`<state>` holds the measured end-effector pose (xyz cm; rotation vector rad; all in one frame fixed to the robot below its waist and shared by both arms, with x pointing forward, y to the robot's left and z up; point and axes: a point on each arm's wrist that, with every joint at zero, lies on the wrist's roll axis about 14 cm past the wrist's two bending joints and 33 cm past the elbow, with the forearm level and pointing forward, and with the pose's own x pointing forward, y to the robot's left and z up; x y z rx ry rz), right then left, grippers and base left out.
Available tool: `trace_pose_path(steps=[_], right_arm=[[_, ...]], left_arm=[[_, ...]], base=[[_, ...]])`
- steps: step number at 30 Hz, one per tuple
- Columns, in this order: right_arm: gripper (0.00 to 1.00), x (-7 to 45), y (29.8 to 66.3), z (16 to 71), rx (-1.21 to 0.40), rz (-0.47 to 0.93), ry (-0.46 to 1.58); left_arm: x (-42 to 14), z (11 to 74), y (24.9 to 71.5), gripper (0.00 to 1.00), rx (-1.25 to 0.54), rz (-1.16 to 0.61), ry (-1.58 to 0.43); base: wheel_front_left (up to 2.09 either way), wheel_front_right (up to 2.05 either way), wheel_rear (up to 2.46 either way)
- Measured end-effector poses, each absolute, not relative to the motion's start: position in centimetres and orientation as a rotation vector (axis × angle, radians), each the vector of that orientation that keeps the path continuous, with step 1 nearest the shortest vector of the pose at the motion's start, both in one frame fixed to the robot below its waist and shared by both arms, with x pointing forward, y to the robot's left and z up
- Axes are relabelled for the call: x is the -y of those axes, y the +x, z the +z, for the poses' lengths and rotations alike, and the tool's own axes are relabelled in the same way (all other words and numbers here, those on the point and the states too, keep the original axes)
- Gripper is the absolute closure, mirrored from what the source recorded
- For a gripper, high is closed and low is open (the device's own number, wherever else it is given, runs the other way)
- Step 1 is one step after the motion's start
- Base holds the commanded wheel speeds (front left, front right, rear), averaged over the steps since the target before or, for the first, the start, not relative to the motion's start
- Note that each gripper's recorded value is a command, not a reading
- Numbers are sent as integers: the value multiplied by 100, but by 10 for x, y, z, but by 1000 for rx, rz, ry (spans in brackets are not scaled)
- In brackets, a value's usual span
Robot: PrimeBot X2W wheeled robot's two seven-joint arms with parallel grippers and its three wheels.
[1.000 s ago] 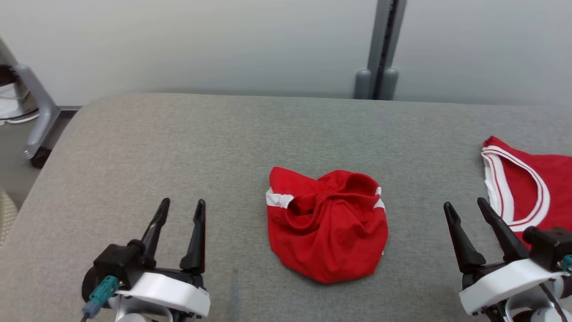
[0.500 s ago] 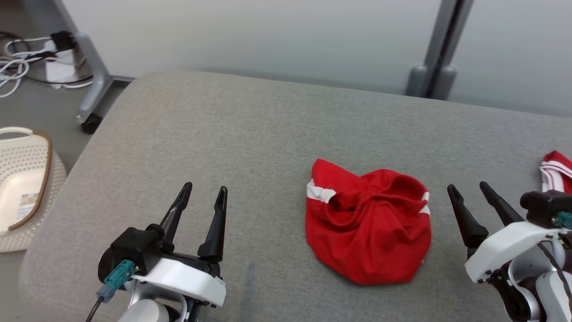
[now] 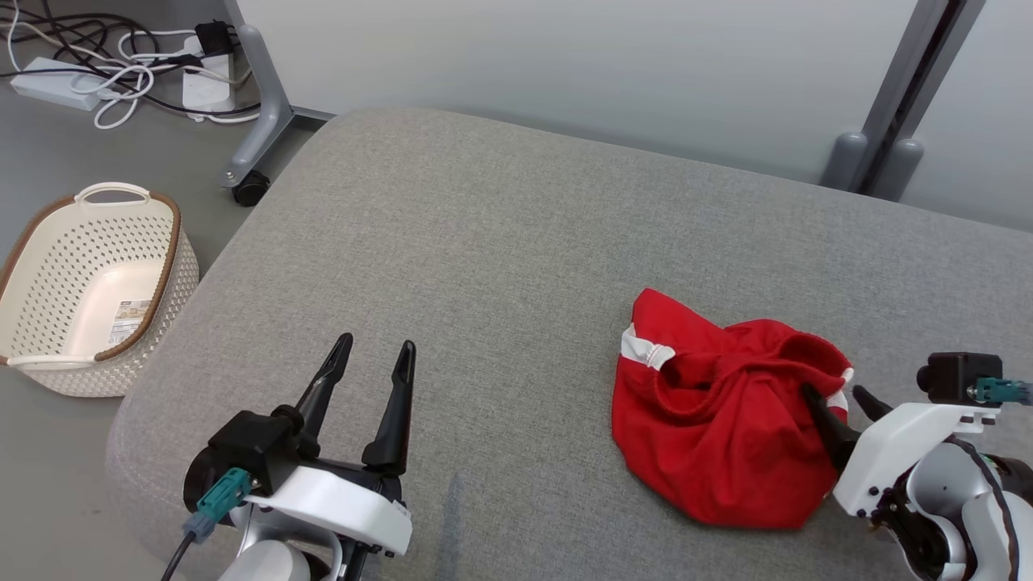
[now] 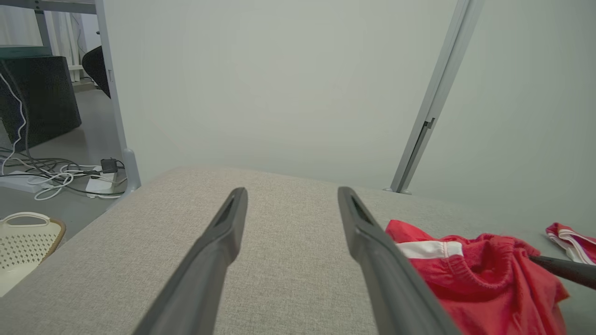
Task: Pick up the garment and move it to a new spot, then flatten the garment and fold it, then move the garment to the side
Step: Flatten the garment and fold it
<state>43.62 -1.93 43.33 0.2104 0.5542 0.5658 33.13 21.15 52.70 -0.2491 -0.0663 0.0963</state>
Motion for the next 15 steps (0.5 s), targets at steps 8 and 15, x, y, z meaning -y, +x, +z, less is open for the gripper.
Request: trace_pose_path(steps=[8, 15], right_arm=[[0, 28, 440, 432, -549, 510, 207], [0, 31, 444, 420, -594, 507, 172]], left_arm=[[-211, 528, 331, 0, 67, 90, -246], [-206, 526, 334, 0, 53, 74, -249]], base=[[0, 0, 0], [0, 0, 0]])
